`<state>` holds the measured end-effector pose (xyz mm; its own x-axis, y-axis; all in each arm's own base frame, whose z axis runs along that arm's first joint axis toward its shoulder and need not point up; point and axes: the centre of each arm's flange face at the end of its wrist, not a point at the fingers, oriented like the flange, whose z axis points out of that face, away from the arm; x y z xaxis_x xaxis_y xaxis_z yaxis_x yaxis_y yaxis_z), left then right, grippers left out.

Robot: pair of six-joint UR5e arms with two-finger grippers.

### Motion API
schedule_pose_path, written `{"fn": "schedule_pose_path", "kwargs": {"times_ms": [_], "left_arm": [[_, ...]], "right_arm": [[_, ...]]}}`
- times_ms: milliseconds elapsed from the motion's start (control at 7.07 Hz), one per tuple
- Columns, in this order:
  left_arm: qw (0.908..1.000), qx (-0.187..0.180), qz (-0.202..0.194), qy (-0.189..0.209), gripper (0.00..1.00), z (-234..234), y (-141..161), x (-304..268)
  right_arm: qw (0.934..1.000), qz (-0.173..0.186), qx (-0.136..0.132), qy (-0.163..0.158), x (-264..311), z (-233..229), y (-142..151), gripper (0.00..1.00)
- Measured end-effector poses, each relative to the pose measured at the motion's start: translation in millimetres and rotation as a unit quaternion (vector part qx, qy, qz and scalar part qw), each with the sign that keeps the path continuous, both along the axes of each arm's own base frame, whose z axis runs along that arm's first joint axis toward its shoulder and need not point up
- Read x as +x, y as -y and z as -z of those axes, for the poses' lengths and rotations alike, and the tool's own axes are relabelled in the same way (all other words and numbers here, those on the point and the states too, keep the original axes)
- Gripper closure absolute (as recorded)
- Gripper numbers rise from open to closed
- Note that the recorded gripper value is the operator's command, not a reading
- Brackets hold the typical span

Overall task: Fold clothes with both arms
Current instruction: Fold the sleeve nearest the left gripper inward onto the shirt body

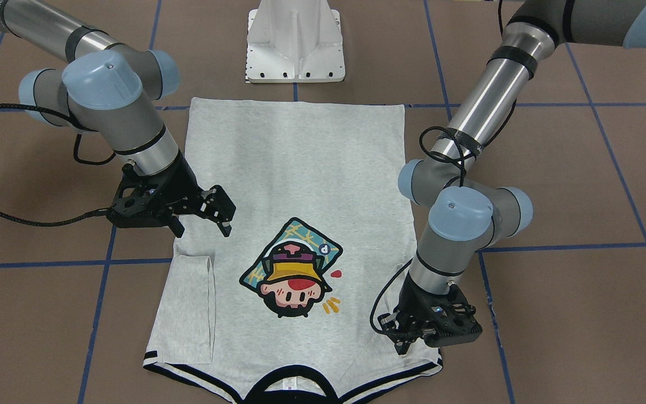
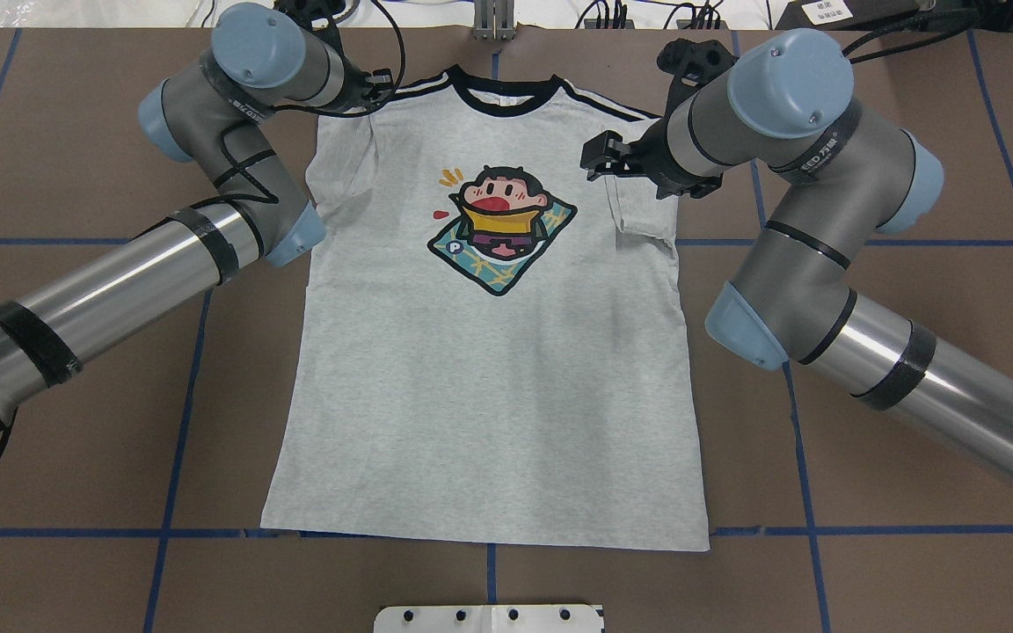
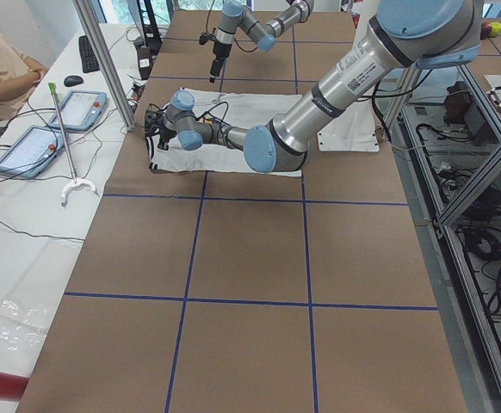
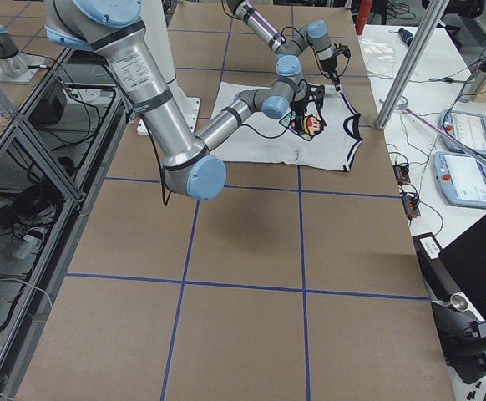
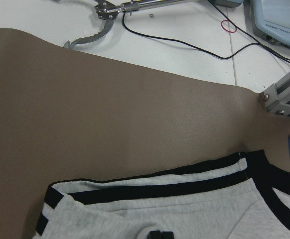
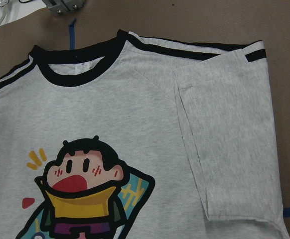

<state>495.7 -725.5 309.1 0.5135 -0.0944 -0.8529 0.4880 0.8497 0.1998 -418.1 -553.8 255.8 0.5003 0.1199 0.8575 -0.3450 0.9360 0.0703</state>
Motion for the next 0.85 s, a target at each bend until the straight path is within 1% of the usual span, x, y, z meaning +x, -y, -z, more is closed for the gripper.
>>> {"fn": "schedule_pose_path", "kwargs": {"times_ms": [141, 283, 424, 849], "left_arm": [[1.0, 0.002, 0.001, 0.002, 0.8, 1, -1, 5], [1.0, 0.004, 0.0, 0.001, 0.62, 6, -4, 10], [1.0, 0.006, -0.003, -0.001, 0.35, 12, -6, 16], [0.9998, 0.014, -0.007, -0.014, 0.35, 29, -14, 20]], "right_arm": [[1.0, 0.0, 0.0, 0.0, 0, -1, 0, 0.0], [1.0, 0.0, -0.001, -0.001, 0, -1, 0, 0.0], [1.0, -0.001, -0.002, -0.001, -1, -2, 1, 0.0], [0.9999, -0.009, -0.01, 0.001, -5, 0, 0, 0.0]]}}
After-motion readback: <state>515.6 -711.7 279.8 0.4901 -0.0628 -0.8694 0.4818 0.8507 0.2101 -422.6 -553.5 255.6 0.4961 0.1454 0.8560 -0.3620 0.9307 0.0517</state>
